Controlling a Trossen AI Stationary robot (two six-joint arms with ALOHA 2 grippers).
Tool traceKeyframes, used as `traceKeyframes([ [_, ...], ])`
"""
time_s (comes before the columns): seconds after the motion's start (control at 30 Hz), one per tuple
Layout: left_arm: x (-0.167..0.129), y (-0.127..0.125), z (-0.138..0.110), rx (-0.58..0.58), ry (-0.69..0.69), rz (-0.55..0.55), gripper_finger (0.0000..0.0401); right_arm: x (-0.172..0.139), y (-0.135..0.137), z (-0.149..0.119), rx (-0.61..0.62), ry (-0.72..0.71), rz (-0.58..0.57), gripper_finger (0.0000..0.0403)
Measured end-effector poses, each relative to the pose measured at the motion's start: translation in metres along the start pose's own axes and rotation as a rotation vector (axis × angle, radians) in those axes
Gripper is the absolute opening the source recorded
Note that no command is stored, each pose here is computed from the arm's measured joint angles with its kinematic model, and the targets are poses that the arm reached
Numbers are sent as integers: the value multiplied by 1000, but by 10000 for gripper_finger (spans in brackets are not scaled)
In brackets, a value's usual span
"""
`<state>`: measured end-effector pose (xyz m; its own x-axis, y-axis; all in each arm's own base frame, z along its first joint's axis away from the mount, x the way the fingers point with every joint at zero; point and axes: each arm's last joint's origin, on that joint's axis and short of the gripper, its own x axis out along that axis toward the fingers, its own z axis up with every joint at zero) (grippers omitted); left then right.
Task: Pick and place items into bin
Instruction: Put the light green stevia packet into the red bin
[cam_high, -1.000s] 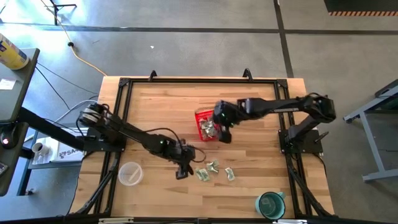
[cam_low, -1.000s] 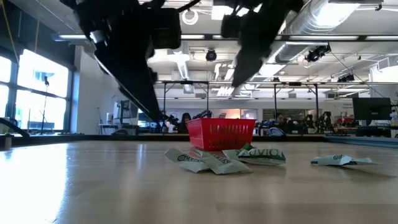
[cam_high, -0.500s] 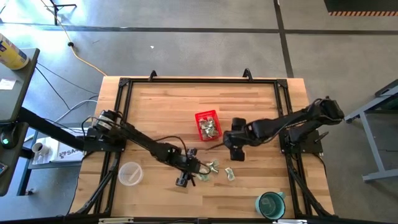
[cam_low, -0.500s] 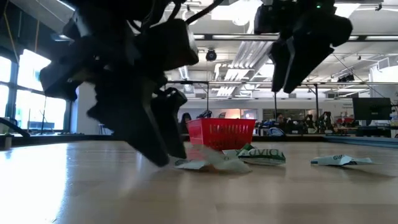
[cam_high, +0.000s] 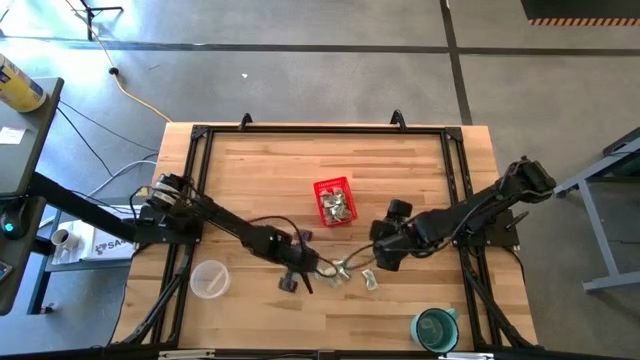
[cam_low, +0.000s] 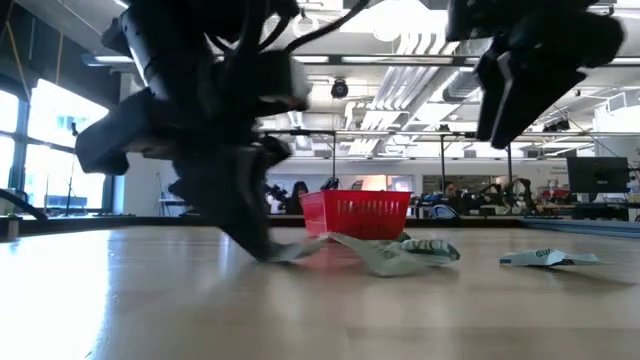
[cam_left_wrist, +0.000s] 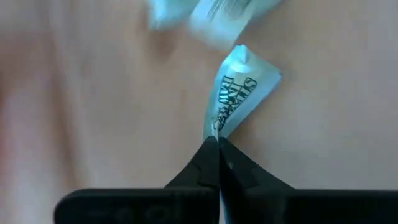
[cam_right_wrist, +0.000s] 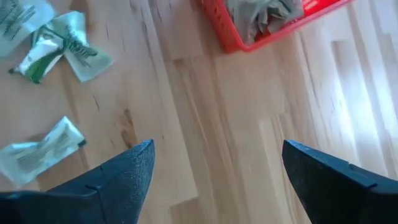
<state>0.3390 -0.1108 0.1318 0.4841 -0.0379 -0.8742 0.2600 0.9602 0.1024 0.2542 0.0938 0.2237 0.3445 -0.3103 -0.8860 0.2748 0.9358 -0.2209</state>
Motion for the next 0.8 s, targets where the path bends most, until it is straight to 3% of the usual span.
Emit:
traceKeyframes([
  [0.13, -31, 24, -7, -31, 137, 97, 31, -11, 3, -11, 33, -1, -34, 333],
  [0.27, -79, 67, 13, -137, -13, 252, 22, -15, 4, -15, 58, -2, -41, 325],
  [0.33, -87, 97, 18, -198, -98, 297, 25, -16, 7, -15, 55, -2, -23, 323],
  [0.5, -82, 158, 10, -301, -195, 200, 66, -14, 19, -11, -16, -19, 92, 322],
  [0.57, -73, 169, 0, -333, -154, 187, 89, -12, 24, -8, -53, -33, 138, 322],
  [0.63, -69, 176, 3, -340, -198, 206, 117, -7, 34, -6, -102, -40, 191, 322],
  [0.8, -82, 169, 9, -328, -207, 242, 202, 18, 63, -6, -237, -6, 312, 322],
])
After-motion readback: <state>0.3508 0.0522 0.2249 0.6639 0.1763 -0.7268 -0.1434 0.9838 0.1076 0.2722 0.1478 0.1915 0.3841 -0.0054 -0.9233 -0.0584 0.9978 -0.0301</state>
